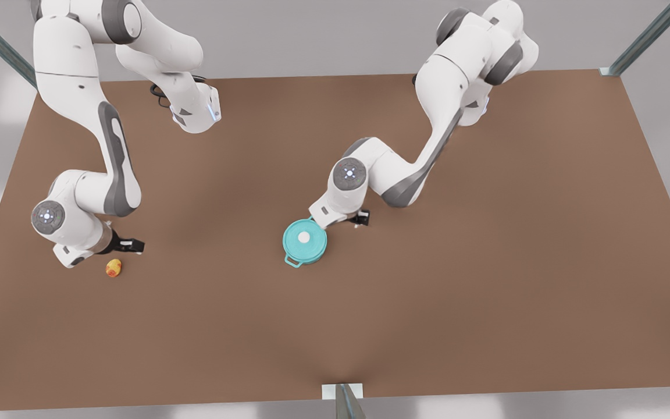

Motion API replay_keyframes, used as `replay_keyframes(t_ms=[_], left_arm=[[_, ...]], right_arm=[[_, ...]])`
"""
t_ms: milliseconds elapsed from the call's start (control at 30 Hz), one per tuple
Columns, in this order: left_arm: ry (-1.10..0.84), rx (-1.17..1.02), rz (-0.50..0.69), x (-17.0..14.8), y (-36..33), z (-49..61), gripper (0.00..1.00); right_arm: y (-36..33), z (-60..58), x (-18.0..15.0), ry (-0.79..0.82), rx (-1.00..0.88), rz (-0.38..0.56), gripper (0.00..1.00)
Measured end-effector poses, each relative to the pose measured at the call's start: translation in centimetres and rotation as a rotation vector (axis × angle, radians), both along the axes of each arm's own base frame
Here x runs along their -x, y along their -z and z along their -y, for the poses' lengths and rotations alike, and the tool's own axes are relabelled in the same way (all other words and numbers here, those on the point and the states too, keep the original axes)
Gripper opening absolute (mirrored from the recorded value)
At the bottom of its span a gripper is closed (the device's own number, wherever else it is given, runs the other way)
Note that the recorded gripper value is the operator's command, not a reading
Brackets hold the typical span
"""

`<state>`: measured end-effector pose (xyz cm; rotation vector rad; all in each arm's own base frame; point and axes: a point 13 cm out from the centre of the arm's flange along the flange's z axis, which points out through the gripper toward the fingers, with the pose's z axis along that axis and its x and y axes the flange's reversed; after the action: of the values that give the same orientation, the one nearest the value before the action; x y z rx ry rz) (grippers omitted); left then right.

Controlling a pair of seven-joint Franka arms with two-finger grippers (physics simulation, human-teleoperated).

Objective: Open the pot lid and put the potato into the pot

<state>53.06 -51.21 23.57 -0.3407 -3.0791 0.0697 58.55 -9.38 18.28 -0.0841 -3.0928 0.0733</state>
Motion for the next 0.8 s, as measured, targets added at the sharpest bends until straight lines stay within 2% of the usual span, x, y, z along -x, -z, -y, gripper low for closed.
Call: replay_keyframes(t_ms=[200,367,633,800], left_arm=[[-0.077,-0.001,0.053,1.4,2.7,3.6,1.00],[-0.178,0.064,0.111,-0.3,6.0,7.8,1.00],[-0.288,0.136,0.160,-0.5,7.3,11.2,1.00],[-0.324,0.122,0.189,-1.2,9.0,10.7,1.00]], right_arm=[[0.5,2.9,-1.0,0.028,0.021,0.056,1.00],[2.0,4.6,-1.3,0.039,0.028,0.059,1.00],[7.3,7.8,-0.4,0.060,0.026,0.030,1.00],[8.7,8.5,-2.3,0.042,0.013,0.056,1.00]])
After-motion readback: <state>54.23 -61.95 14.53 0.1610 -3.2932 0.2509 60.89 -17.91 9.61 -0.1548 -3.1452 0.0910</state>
